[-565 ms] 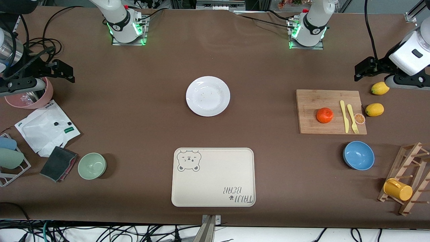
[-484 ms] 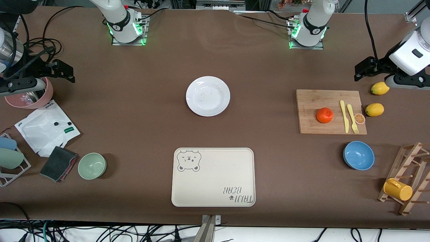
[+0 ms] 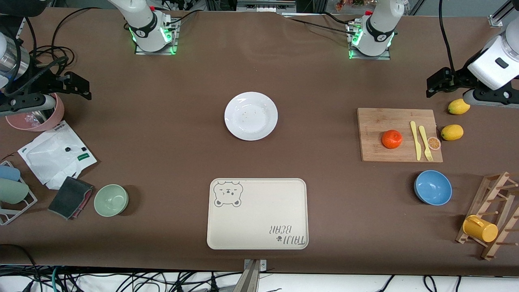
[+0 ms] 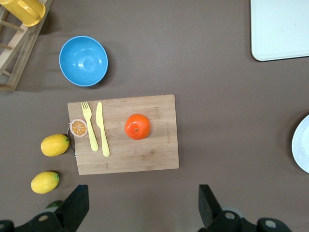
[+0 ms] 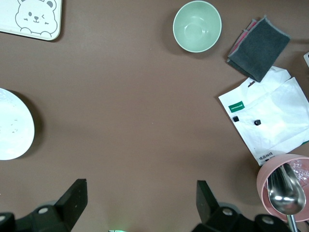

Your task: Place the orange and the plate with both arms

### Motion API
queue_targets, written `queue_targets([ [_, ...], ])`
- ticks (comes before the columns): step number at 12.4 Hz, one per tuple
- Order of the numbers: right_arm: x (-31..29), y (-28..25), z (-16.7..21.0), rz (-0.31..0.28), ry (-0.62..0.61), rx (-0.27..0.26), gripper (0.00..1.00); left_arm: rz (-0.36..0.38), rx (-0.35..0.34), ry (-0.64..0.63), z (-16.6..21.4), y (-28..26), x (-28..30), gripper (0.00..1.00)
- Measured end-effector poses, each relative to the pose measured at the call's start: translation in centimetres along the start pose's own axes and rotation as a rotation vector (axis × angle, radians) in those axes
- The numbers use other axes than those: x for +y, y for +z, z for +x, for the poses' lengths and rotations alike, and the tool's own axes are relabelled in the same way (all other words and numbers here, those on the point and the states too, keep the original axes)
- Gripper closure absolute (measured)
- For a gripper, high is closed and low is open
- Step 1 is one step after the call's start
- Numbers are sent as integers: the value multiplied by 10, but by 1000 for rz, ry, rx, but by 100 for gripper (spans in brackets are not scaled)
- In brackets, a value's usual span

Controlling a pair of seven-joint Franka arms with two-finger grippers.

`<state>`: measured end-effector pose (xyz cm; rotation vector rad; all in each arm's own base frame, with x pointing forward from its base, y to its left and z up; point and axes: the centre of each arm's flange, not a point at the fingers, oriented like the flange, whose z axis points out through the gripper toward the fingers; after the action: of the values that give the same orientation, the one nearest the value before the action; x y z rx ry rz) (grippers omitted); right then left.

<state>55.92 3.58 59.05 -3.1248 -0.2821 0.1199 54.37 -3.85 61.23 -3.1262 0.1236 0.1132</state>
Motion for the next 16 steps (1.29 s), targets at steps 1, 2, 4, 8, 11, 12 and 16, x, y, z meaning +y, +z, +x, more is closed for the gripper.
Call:
queue_targets([
  [1, 1, 1, 0, 0, 2, -1, 0, 0, 0, 0, 0, 0, 0, 0],
  [2, 2, 1, 0, 0, 3, -2, 0, 0, 0, 0, 0, 0, 0, 0],
  [4, 5, 1, 0, 1, 9, -3, 0, 0, 0, -4, 0, 0, -2, 0],
  [8, 6, 3, -3, 4, 12, -27, 0, -1, -15, -6, 3, 6, -4, 0],
  [11, 5, 3, -3, 4, 10, -28, 0, -7, -90, -7, 17, 42, -5, 0],
  [12, 5, 4, -3, 4, 10, -29, 0, -10, -135, -7, 27, 66, -7, 0],
  [16, 5, 4, -2, 4, 10, -29, 0, -24, -270, -11, 57, 167, -12, 0],
])
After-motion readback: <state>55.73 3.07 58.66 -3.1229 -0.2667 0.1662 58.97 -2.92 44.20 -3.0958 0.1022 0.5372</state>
